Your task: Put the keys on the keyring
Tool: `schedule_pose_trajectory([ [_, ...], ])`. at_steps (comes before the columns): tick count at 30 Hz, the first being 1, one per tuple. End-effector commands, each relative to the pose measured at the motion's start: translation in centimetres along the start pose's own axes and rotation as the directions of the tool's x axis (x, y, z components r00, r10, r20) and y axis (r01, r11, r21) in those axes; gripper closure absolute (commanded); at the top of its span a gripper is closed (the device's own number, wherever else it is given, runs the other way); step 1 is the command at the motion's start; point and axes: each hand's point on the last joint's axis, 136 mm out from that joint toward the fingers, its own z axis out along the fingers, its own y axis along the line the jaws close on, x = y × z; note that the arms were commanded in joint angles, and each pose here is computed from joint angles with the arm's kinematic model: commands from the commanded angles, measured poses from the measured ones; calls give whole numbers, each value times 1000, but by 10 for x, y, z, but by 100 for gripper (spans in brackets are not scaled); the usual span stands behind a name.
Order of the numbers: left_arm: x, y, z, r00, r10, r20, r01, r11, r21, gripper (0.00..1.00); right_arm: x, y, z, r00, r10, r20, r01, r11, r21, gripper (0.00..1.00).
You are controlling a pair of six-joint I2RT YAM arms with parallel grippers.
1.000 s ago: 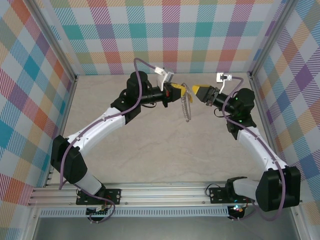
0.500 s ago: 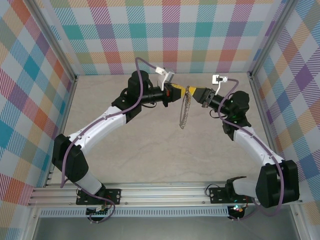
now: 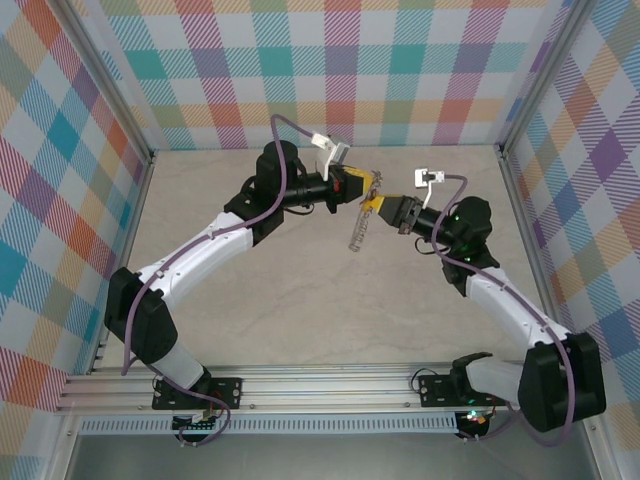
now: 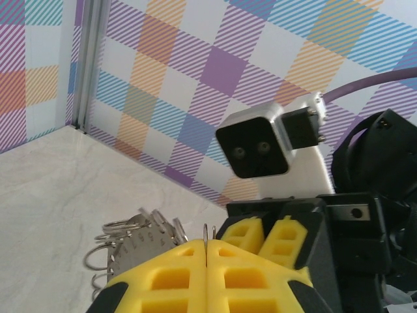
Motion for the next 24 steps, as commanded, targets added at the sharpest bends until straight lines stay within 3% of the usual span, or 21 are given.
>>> schedule_pose_trajectory([
  [1, -30, -17, -3, 995, 62, 80, -66, 997, 42, 100, -4, 12, -7, 997, -71, 0, 71, 997, 24, 85],
  [15, -31, -23, -9, 994, 68, 80, -74, 995, 67, 100, -32, 30, -29, 979, -196, 51, 189, 976, 112, 85],
  [21, -31, -26, -11, 995, 67, 77, -73, 994, 82, 100, -53, 33, -17, 971, -228, 69, 222, 972, 83, 69],
  [24, -30, -29, -11, 995, 65, 72, -72, 993, 94, 100, -61, 32, -11, 968, -239, 70, 235, 970, 70, 68],
])
